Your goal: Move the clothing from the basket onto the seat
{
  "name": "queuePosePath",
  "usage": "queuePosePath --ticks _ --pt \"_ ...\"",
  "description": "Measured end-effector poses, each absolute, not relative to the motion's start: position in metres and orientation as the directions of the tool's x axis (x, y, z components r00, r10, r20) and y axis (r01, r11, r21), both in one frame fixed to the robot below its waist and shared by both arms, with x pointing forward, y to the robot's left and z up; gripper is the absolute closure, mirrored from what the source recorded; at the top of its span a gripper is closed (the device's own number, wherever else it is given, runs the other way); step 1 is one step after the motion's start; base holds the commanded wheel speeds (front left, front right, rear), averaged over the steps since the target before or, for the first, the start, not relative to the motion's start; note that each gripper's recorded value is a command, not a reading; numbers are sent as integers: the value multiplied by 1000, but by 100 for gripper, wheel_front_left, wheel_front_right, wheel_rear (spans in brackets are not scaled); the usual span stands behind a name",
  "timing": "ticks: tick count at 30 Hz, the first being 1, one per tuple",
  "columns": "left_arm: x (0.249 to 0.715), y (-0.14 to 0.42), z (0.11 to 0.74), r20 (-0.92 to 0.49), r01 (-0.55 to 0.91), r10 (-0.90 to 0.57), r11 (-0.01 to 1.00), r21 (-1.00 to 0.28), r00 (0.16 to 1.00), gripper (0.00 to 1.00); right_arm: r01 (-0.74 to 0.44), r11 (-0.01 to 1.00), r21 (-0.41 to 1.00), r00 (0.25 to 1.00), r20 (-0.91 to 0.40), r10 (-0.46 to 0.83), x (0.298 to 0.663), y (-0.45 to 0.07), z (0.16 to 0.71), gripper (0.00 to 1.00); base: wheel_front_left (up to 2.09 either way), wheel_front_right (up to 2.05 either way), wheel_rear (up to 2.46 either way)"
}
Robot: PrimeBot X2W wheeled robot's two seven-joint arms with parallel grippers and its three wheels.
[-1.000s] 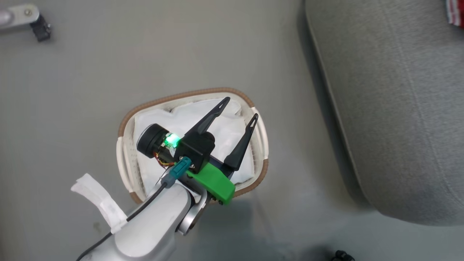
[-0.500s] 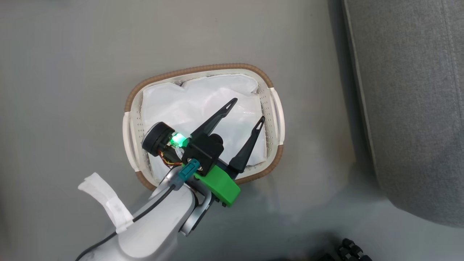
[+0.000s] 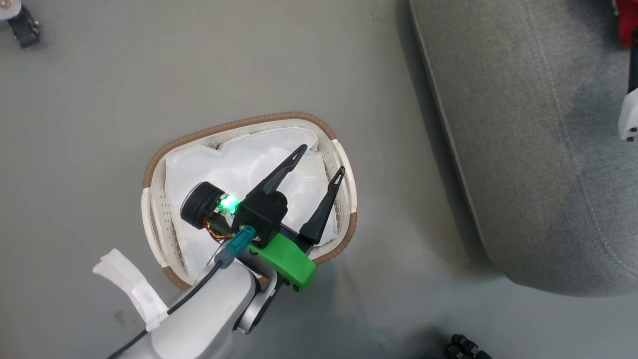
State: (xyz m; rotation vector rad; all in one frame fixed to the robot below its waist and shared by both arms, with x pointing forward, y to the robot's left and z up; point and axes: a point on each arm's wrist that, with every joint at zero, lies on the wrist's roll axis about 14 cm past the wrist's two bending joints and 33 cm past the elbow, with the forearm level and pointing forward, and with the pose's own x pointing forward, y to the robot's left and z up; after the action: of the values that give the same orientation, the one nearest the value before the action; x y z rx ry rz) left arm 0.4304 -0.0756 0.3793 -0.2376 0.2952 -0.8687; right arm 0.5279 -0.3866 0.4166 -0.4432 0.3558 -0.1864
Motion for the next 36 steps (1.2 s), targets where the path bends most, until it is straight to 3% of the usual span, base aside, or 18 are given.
queuePosePath --ticks 11,20,30,36 --pt "433 -65 420 -99 660 -717 680 -320 690 0 126 901 -416 964 -163 -210 499 -371 476 0 0 0 0" --pt "440 -29 455 -53 553 -600 764 -333 798 0 143 943 -301 988 -12 -153 487 -337 524 0 0 0 0" --pt "436 56 465 -51 324 -357 892 -316 933 0 30 987 -155 998 54 -22 487 -260 528 0 0 0 0" --pt "421 98 466 -53 207 -234 928 -311 971 0 -46 996 -75 996 77 52 479 -213 524 0 0 0 0"
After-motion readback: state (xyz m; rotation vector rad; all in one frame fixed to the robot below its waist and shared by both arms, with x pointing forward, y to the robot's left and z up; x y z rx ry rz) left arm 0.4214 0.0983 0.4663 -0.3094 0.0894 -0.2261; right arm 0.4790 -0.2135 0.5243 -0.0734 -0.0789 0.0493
